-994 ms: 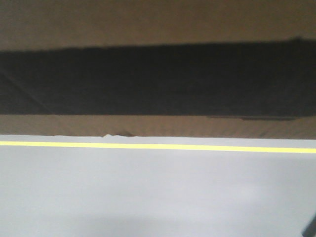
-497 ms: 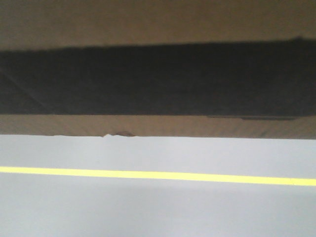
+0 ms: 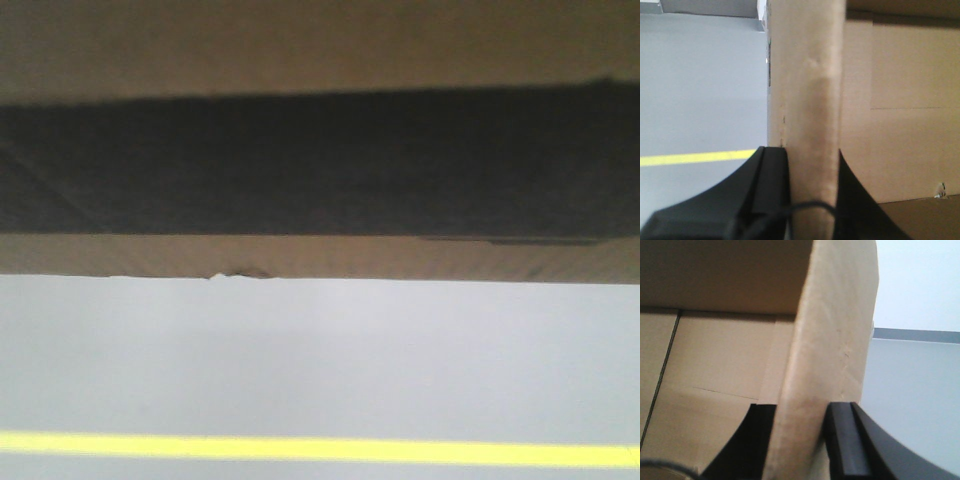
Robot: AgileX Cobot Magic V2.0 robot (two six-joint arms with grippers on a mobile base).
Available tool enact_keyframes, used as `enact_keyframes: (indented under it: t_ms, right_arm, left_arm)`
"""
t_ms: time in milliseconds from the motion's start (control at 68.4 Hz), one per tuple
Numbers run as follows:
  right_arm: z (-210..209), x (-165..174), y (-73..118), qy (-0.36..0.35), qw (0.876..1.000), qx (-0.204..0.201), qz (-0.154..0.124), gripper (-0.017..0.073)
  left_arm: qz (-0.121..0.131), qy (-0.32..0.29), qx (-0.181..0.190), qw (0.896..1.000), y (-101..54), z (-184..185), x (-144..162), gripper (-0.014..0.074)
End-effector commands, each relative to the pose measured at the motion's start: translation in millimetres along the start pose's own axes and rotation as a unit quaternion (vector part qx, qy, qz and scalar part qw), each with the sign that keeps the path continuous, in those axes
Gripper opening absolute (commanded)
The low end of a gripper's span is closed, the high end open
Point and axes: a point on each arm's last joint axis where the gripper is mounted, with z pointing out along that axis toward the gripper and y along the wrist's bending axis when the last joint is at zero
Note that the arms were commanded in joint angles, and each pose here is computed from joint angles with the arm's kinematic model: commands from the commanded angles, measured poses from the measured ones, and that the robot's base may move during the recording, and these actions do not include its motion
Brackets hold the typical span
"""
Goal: Grab box from left shelf to table start
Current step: 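Hold the box with both grippers while the base turns away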
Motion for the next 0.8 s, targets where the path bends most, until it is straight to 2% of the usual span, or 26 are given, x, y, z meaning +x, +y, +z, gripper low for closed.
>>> enact_keyframes:
  t_ms: [0,790]
  right_arm:
    - [-0.6,-20.4,-4.1,-0.077,0.996,0.030,-0.019,0.0058]
    - [-0.5,-20.2,-4.1,-0.076,0.996,0.030,-0.019,0.0058]
  left_arm:
    - [-0.020,-0.106,0.043,0.993,-5.9,-11.1,-23.0,-0.0092]
    - [-0.020,-0.106,0.043,0.993,-5.9,-11.1,-23.0,-0.0092]
